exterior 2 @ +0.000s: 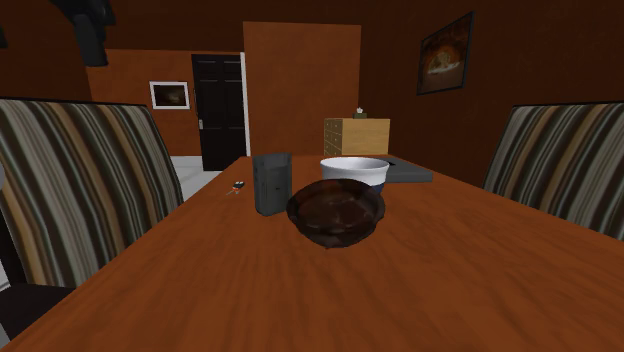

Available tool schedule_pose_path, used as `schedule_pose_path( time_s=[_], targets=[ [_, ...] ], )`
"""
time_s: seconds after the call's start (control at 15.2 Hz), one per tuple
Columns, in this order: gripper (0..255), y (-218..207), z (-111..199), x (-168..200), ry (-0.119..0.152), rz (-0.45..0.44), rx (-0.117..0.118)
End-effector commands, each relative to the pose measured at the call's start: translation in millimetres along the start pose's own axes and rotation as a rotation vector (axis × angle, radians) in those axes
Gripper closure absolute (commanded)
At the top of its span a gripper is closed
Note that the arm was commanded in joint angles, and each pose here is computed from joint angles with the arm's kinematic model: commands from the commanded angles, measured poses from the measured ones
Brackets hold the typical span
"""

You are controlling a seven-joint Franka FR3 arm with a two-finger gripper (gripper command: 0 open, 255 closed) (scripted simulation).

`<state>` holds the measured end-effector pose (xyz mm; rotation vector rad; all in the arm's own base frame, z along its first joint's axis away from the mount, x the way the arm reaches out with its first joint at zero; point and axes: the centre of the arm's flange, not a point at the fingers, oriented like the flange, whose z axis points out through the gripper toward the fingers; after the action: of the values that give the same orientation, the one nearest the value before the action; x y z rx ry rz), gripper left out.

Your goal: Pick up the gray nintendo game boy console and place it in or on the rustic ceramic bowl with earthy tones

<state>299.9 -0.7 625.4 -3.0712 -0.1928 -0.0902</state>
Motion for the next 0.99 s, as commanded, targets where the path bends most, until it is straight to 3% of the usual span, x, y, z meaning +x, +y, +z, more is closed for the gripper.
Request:
schedule_pose_path(
  time_s=[0.0,0.92],
  targets=[
    [0,0.0,0.0,0.0,0.000,0.000,0.000],
    [0,-155.0,68.7,81.5,0.003,-0.128,-0.030]
  ],
)
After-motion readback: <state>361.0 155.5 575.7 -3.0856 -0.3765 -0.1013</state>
